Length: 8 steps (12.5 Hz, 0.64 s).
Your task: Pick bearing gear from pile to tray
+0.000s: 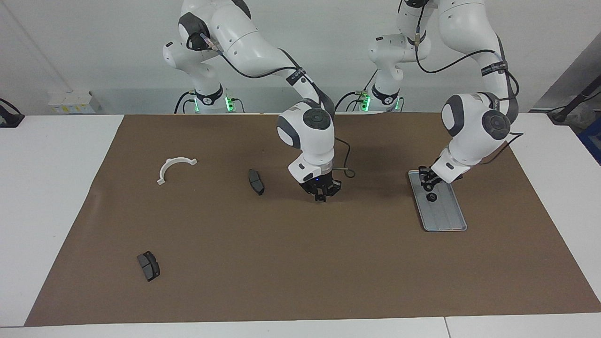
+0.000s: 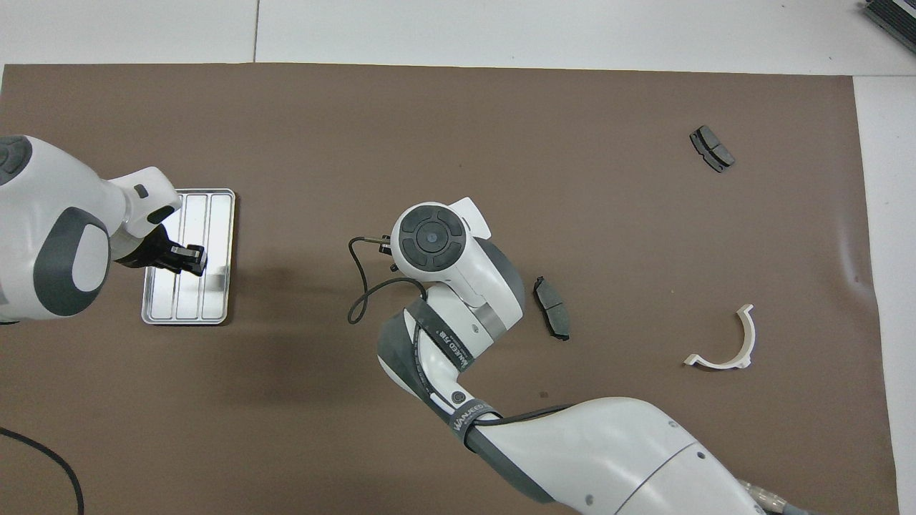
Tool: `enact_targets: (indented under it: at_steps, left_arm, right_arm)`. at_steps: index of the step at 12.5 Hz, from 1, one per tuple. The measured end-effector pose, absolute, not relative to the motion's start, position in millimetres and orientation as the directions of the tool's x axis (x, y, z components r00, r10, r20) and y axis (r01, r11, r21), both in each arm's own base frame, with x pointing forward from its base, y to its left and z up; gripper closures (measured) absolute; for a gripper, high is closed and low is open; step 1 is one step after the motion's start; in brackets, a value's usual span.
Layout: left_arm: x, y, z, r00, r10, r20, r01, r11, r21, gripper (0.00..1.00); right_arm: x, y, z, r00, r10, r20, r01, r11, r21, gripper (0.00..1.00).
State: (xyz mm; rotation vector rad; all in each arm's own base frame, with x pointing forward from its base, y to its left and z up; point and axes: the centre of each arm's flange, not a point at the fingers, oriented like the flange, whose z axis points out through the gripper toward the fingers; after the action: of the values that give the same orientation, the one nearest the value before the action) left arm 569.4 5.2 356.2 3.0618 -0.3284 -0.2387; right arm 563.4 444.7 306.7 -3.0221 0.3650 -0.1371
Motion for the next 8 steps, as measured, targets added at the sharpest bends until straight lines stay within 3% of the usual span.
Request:
enact_targets:
  at_steps: [2,3,6,8]
  left_arm:
    - [559.8,33.4,349.4,0.955,-0.252,-0.157,-0.241,-0.967,0.086,0.66]
    - [555.8,41.0,344.2,0.952,-0.263,-0.159,-0.251,-0.964,0.091,0.66]
    - [548.6,42.1,328.4,0.949,-0.276,-0.149,-0.265,-0.96,0.09,0.66]
    - [548.3,41.2,328.2,0.949,-0.278,-0.147,-0.267,-0.959,0.09,0.46]
  right_arm:
    - [552.5,452.0,299.0,0.972,-0.223,0.068,-0.217,-0.972,-0.092,0.75]
    - [549.5,453.9,297.0,0.974,-0.219,0.065,-0.213,-0.973,-0.088,0.67]
    - [546.2,457.4,297.5,0.977,-0.198,0.081,-0.192,-0.978,-0.076,0.3]
    - [557.0,447.4,307.3,0.972,-0.207,0.111,-0.199,-0.977,-0.077,0.05]
